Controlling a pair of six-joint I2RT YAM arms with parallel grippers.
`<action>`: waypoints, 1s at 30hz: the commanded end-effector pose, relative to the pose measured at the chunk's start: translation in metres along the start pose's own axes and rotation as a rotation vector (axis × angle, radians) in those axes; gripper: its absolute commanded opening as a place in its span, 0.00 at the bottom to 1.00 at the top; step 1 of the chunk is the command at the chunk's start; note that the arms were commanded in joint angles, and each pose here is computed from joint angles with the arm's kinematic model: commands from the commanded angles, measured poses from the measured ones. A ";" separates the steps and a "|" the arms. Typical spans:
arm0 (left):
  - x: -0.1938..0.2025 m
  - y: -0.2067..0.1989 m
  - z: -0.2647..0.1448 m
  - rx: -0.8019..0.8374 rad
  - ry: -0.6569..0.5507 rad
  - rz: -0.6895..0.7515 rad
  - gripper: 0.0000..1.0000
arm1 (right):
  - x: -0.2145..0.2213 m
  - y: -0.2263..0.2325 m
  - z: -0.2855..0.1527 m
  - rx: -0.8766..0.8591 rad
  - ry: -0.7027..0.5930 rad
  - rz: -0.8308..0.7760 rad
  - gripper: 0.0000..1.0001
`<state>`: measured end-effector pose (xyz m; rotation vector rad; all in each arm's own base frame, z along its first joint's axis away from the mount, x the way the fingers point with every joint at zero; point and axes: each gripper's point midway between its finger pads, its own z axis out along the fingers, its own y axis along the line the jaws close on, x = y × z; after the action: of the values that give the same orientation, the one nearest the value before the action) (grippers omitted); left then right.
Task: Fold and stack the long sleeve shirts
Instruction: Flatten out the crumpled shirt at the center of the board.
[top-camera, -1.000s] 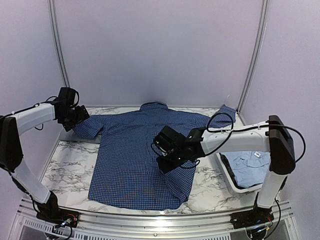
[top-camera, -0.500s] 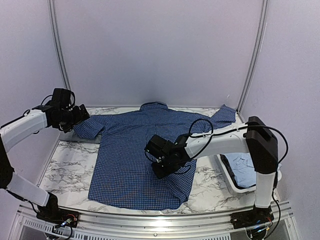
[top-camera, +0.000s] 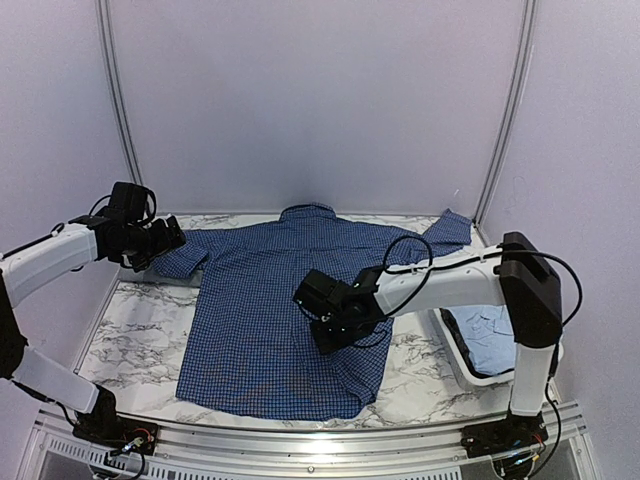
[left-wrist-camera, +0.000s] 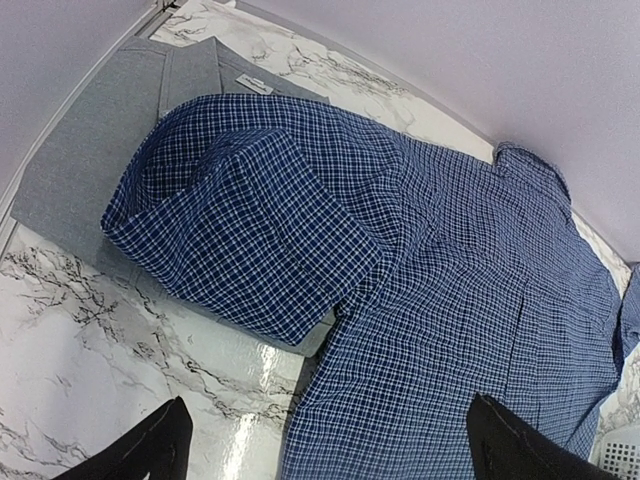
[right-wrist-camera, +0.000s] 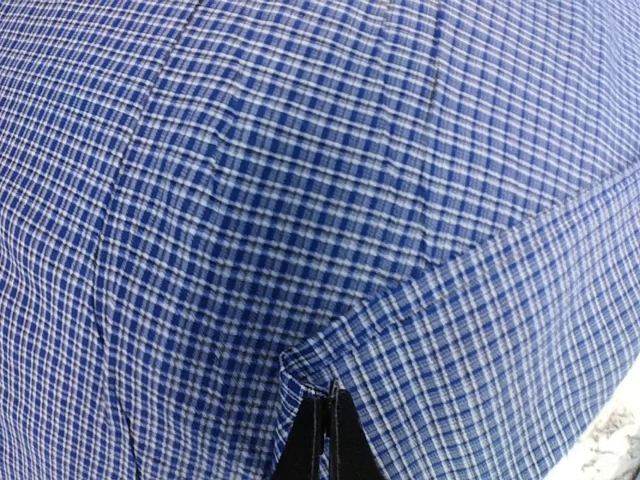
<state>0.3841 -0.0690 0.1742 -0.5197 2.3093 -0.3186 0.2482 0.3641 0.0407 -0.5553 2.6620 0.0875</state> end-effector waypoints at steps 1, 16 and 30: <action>-0.003 -0.009 -0.003 0.040 -0.016 0.016 0.99 | 0.001 -0.013 -0.026 0.032 -0.027 0.027 0.00; 0.001 -0.011 0.002 0.047 0.001 0.026 0.99 | 0.137 -0.104 -0.080 0.215 0.202 0.136 0.00; 0.012 -0.009 0.009 0.050 0.037 0.022 0.99 | 0.141 -0.099 -0.099 0.149 0.182 0.206 0.21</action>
<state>0.3859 -0.0774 0.1751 -0.4830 2.3124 -0.3589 0.1209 0.1697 0.0633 -0.2648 2.9032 -0.2962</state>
